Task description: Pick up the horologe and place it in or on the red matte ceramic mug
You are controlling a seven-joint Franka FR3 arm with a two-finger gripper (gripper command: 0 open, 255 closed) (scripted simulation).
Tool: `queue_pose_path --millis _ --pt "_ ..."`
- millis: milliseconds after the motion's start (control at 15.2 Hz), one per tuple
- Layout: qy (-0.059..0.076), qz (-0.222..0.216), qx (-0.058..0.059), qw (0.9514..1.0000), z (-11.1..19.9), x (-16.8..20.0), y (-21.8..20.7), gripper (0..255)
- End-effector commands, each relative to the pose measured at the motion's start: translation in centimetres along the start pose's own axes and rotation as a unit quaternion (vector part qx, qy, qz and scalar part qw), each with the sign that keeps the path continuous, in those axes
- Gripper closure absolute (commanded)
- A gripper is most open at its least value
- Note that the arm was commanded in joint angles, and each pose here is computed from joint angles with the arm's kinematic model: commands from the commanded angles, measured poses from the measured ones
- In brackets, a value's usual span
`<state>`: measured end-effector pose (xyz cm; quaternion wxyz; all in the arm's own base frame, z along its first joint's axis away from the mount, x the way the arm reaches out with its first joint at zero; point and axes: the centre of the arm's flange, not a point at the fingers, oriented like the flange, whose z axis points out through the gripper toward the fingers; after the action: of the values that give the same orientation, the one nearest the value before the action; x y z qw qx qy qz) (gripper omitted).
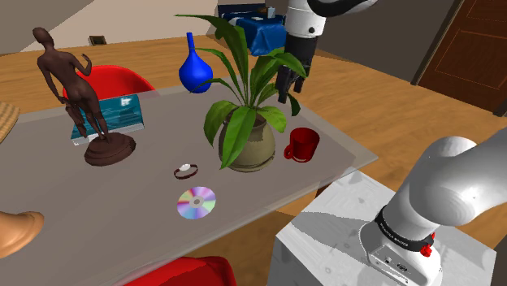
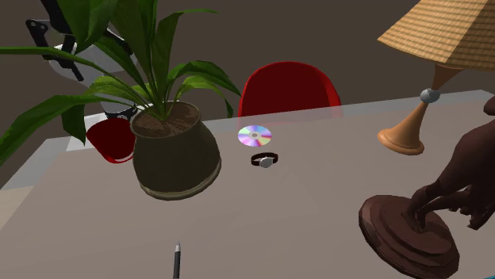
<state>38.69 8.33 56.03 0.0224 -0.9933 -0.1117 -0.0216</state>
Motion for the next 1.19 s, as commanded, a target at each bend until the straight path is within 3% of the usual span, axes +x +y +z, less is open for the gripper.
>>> queue_pose_path --millis 0,264,528,792,1122 --pt "-0.006 -0.032 0.001 0.9995 1.3 2.4 -0.5 0" --pt "-0.018 -0.095 0.004 0.9953 3.9 6.9 -2.5 0" --pt "-0.03 -0.157 0.007 0.9872 6.6 11.1 -5.1 0" --pt "-0.042 -0.218 0.009 0.975 9.4 14.8 -8.1 0" --pt "-0.057 -0.293 0.013 0.9543 13.0 18.8 -12.6 0"
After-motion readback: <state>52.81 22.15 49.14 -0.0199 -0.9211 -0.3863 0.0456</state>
